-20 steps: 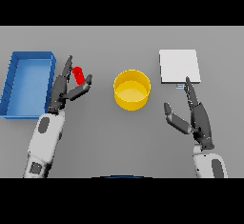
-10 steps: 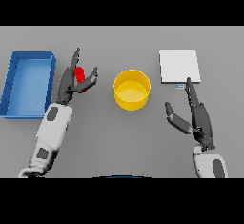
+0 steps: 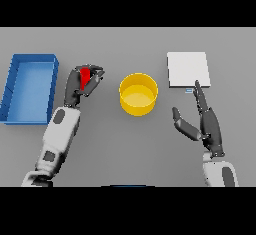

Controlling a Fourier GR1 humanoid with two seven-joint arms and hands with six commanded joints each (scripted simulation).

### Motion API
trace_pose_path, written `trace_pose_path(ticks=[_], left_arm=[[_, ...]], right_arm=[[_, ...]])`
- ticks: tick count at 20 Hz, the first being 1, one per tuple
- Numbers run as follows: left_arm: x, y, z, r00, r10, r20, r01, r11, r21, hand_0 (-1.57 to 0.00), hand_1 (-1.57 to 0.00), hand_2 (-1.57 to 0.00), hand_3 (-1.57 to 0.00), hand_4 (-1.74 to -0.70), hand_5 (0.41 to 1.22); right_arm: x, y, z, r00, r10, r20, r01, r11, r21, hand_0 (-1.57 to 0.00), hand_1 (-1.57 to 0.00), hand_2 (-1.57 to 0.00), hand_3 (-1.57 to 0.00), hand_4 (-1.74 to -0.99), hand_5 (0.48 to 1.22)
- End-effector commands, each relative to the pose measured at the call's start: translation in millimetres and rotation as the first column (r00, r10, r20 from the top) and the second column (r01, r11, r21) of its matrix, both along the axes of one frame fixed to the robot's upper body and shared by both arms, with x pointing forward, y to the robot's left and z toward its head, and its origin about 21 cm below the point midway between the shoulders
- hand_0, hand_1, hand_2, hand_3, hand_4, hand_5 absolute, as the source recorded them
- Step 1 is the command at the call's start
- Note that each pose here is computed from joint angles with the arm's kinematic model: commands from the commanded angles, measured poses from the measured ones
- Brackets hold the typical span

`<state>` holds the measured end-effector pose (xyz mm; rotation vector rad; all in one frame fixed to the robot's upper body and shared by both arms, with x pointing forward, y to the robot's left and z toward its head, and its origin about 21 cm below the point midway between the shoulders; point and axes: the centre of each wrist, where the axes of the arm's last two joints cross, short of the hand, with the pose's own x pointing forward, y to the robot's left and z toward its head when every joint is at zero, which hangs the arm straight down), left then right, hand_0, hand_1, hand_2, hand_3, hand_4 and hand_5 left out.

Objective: Pick up the red beaker and tilt it to pour out 1 green nut into yellow bowl. Pick up the yellow bowl and place it on the metallic measuring scale.

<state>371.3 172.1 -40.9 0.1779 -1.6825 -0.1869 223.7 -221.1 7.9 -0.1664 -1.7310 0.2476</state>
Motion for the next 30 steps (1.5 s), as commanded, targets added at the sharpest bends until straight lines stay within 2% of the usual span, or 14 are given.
trace_pose_path(ticks=[1, 4, 7, 10, 13, 16, 19, 22, 24, 27, 30], left_arm=[[1.7, 1, 2, 1.000, 0.005, 0.000, -0.005, 1.000, 0.000, -1.40, -1.41, -1.41, -1.34, -1.65, 1.127], [6.6, -1, 15, 0.999, -0.005, 0.038, 0.004, 1.000, 0.020, -1.49, -1.49, -1.49, -1.45, -1.70, 1.127], [9.3, 5, 29, 0.997, -0.023, 0.079, 0.017, 0.997, 0.076, -1.53, -1.53, -1.53, -1.51, -1.72, 1.126], [14.5, 9, 55, 0.989, -0.097, 0.110, 0.069, 0.970, 0.234, -1.55, -1.55, -1.55, -1.54, -1.73, 1.134], [21.5, 3, 82, 0.976, -0.197, 0.096, 0.131, 0.875, 0.467, -1.56, -1.56, -1.56, -1.55, -1.74, 1.136], [17.6, -7, 88, 0.967, -0.246, 0.069, 0.170, 0.821, 0.546, -1.56, -1.56, -1.56, -1.55, -1.74, 1.123], [15.2, -14, 96, 0.960, -0.278, 0.043, 0.194, 0.765, 0.614, -1.56, -1.56, -1.56, -1.56, -1.74, 1.144], [25.2, -29, 116, 0.943, -0.334, 0.003, 0.204, 0.584, 0.786, -1.57, -1.57, -1.57, -1.56, -1.74, 1.153], [29.8, -44, 125, 0.913, -0.405, -0.037, 0.227, 0.432, 0.873, -1.57, -1.57, -1.57, -1.57, -1.74, 1.177], [34.8, -57, 134, 0.883, -0.454, -0.118, 0.230, 0.200, 0.952, -1.57, -1.57, -1.57, -1.57, -1.74, 1.199], [37.8, -76, 144, 0.857, -0.469, -0.212, 0.230, -0.020, 0.973, -1.57, -1.57, -1.57, -1.57, -1.61, 1.210]], right_arm=[[2.9, 0, 3, 1.000, -0.005, -0.003, 0.005, 1.000, -0.008, 0.00, 0.00, 0.00, 0.00, -1.207, 0.677], [3.5, 3, -1, 1.000, -0.008, -0.013, 0.007, 1.000, -0.020, 0.00, 0.00, 0.00, 0.00, -1.175, 0.667], [0.2, 2, -1, 1.000, -0.010, 0.015, 0.011, 0.999, -0.050, 0.00, 0.00, 0.00, 0.00, -1.127, 0.659], [2.0, 0, -5, 1.000, -0.029, 0.008, 0.029, 0.997, -0.071, 0.00, 0.00, 0.00, 0.00, -1.103, 0.656], [-0.6, -3, -4, 1.000, -0.019, 0.022, 0.020, 0.997, -0.077, 0.00, 0.00, 0.00, 0.00, -1.092, 0.661], [1.3, -3, -3, 1.000, -0.006, 0.020, 0.008, 0.998, -0.063, 0.00, 0.00, 0.00, 0.00, -1.092, 0.668], [-2.0, -2, 0, 1.000, -0.010, 0.018, 0.011, 0.997, -0.072, 0.00, 0.00, 0.00, 0.00, -1.096, 0.666], [-1.5, 3, -1, 1.000, 0.011, 0.021, -0.009, 0.998, -0.062, 0.00, 0.00, 0.00, 0.00, -1.069, 0.685], [-3.7, -1, -2, 1.000, 0.000, 0.020, 0.002, 0.997, -0.073, 0.00, 0.00, 0.00, 0.00, -1.056, 0.692], [1.4, 2, 0, 1.000, 0.003, 0.026, -0.001, 0.998, -0.067, 0.00, 0.00, 0.00, 0.00, -1.068, 0.689], [-1.6, 1, -3, 0.999, 0.017, 0.028, -0.016, 0.999, -0.047, 0.00, 0.00, 0.00, 0.00, -1.063, 0.681]])
